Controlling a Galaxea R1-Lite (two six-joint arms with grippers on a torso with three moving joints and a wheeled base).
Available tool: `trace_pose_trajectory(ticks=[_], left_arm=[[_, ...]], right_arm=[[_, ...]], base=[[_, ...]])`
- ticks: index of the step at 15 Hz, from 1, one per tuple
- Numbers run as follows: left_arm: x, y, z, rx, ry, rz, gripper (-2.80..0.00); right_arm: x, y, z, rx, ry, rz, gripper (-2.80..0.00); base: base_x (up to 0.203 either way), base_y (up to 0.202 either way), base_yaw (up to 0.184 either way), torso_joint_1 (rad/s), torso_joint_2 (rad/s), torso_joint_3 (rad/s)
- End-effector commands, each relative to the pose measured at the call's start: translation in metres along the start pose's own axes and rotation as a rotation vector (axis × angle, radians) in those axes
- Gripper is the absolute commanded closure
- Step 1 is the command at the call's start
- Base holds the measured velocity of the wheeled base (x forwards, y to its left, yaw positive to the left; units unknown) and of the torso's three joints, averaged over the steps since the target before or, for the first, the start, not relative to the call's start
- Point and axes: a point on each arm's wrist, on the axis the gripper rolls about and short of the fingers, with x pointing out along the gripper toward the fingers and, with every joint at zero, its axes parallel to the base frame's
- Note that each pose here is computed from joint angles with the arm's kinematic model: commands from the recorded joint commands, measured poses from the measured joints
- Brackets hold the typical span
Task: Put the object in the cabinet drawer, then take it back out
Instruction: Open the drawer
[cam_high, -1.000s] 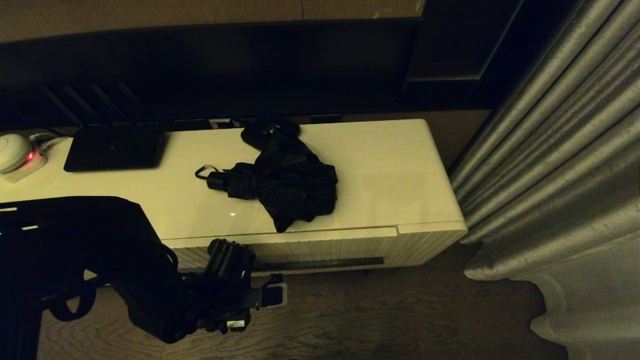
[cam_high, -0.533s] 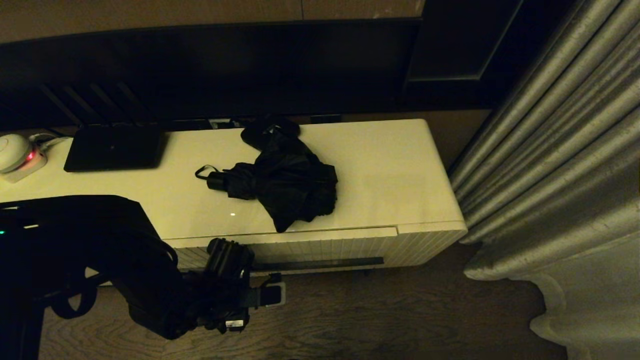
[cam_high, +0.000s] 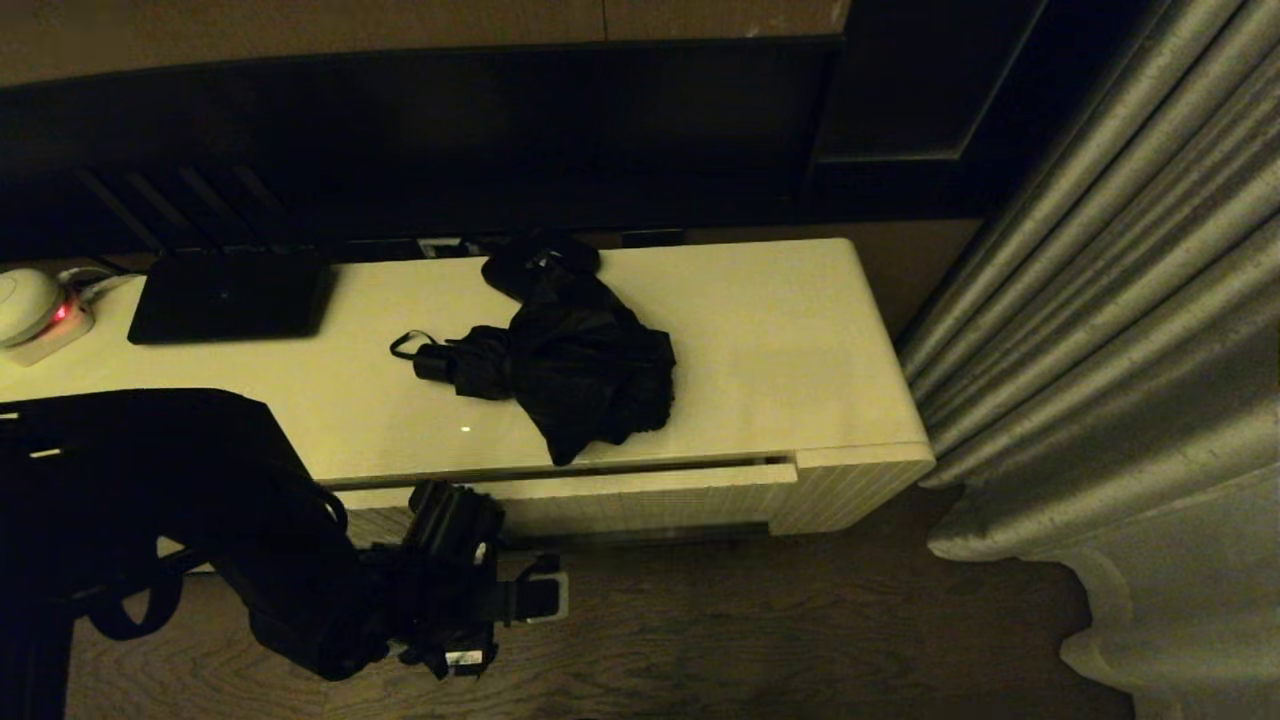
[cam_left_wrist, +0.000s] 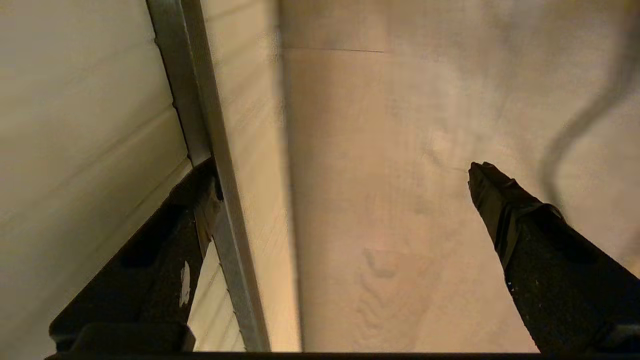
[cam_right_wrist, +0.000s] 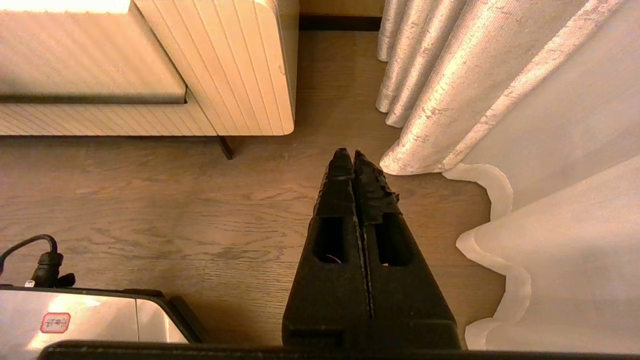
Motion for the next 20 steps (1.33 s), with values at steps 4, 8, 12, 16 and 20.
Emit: trace_pose_trajectory(ticks=[4, 8, 12, 16, 20], left_arm=[[-0.013, 0.003, 0.000, 0.003, -0.048, -0.021, -2.80], [-0.024, -0.004, -0.003, 0.006, -0.067, -0.037, -2.80], [-0.032, -0.018, -0.008, 0.010, -0.058, -0.069, -2.80], [-0.043, -0.023, -0.010, 0.010, -0.062, -0.067, -2.80], [-0.049, -0.023, -0.007, -0.009, -0.112, 0.037, -2.80]], right_arm=[[0.000, 0.000, 0.000, 0.000, 0.000, 0.001, 0.00], [0.000, 0.000, 0.000, 0.000, 0.000, 0.001, 0.00], [0.000, 0.000, 0.000, 0.000, 0.002, 0.001, 0.00], [0.000, 0.000, 0.000, 0.000, 0.000, 0.001, 0.00], [0.000, 0.000, 0.000, 0.000, 0.000, 0.001, 0.00]], base=[[0.000, 0.000, 0.000, 0.000, 0.00, 0.000], [0.000, 0.000, 0.000, 0.000, 0.00, 0.000], [0.000, 0.000, 0.000, 0.000, 0.00, 0.000], [0.000, 0.000, 0.000, 0.000, 0.00, 0.000], [0.000, 0.000, 0.000, 0.000, 0.00, 0.000]])
